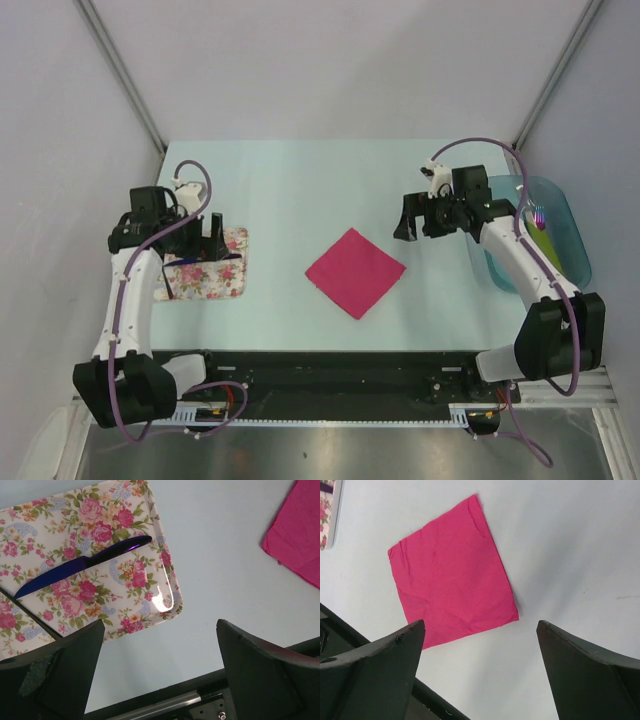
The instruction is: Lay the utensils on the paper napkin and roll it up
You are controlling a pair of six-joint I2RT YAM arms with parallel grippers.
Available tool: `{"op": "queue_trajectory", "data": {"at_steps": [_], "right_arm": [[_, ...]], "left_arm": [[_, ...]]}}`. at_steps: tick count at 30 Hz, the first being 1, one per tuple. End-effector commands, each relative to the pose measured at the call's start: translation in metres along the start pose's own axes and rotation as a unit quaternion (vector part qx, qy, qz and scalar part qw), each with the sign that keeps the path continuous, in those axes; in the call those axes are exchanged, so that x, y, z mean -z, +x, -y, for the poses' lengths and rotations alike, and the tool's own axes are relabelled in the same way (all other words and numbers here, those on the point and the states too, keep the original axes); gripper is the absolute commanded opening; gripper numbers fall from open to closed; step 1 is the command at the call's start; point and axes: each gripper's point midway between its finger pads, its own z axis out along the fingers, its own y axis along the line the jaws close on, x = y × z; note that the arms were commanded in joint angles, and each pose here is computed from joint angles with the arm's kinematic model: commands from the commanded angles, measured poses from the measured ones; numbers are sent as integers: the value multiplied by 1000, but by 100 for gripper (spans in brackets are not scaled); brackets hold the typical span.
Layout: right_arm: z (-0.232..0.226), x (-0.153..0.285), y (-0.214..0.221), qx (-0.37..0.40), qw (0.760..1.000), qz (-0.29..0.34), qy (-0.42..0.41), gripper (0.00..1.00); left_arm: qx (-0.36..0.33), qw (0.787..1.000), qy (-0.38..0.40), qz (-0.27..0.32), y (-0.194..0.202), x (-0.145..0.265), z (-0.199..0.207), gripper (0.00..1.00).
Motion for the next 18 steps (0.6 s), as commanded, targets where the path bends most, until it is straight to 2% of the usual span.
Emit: {"op": "queue_trajectory", "data": {"at_steps": [1,9,14,16,17,18], "right_arm": [[-9,9,8,26,999,1,-19,100],[-23,8,16,28,997,-10,-66,100],[-33,6,19,69,992,-17,-100,100],[-35,2,24,72,991,-31,-109,100],[-35,1,25,71,991,-36,-111,100],[-36,1,25,70,990,-41,-117,100]], "left_arm": [[-30,999,-25,-16,0,5,-10,100],[-90,995,-30,-23,-30,8,-24,100],[-140,990,-28,-18,-52,-5,-37,100],[-204,979,-1,-9,-56,-13,-35,99],[-237,970,48,-12,-49,-20,-23,100],[-288,955,61,-22,-42,-24,-26,100]]}}
